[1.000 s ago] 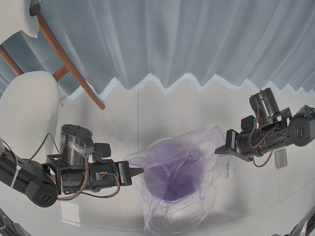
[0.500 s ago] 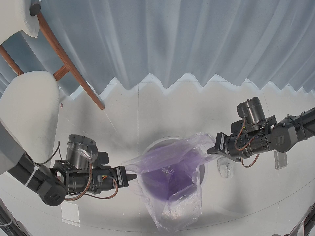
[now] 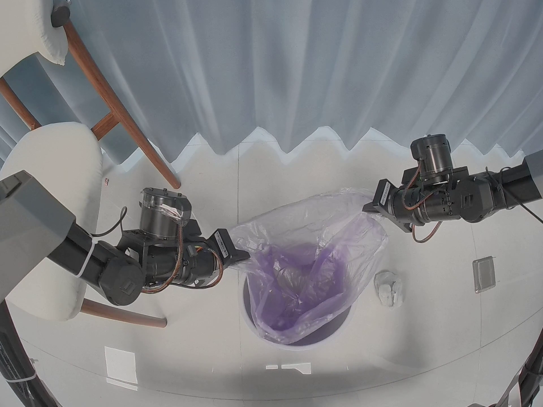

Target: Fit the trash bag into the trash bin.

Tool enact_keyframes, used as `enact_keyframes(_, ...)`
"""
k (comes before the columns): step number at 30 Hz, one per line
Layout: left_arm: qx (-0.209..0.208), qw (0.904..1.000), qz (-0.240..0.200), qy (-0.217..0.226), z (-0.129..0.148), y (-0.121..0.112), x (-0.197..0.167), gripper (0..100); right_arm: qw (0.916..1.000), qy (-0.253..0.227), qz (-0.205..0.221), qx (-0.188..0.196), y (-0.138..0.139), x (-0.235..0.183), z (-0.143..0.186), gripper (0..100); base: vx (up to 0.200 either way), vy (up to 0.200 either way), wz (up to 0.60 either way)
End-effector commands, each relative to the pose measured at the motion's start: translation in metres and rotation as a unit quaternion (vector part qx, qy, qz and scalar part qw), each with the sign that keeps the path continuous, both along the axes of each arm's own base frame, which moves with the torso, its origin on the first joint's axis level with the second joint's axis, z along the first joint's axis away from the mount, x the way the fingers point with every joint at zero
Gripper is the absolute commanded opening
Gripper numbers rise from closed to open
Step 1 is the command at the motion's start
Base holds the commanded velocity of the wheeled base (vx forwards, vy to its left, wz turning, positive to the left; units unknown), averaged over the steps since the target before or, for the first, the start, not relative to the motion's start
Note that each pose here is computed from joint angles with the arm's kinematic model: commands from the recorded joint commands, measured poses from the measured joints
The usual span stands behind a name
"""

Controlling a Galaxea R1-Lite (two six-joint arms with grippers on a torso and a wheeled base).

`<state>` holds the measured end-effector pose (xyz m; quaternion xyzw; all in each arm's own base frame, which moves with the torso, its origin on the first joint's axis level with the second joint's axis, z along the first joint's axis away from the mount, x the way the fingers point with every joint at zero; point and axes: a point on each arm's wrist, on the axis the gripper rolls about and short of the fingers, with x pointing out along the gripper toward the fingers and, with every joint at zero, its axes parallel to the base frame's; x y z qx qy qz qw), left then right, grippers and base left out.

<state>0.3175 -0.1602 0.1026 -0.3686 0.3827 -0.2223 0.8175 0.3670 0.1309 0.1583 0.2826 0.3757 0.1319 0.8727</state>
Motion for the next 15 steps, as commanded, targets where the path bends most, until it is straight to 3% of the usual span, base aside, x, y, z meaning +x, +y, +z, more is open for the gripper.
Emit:
enact_keyframes(1, 0.009, 0.9996, 0.002, 0.027, -0.021, -0.003, 0.012, 0, 0.9996, 0.009, -0.026, -0.003, -0.016, 0.018, -0.012, 0, 0.0, 0.0, 0.0)
enact_keyframes(6, 0.009, 0.9995, 0.016, 0.027, -0.027, 0.002, 0.023, 0, 0.9994, 0.014, -0.03, -0.006, -0.018, 0.026, -0.022, 0, 0.0, 0.0, 0.0)
enact_keyframes(15, -0.007, 0.9996, 0.027, -0.004, -0.01, 0.005, 0.04, 0, 0.9989, -0.039, -0.025, 0.011, -0.011, 0.036, -0.016, 0, 0.0, 0.0, 0.0)
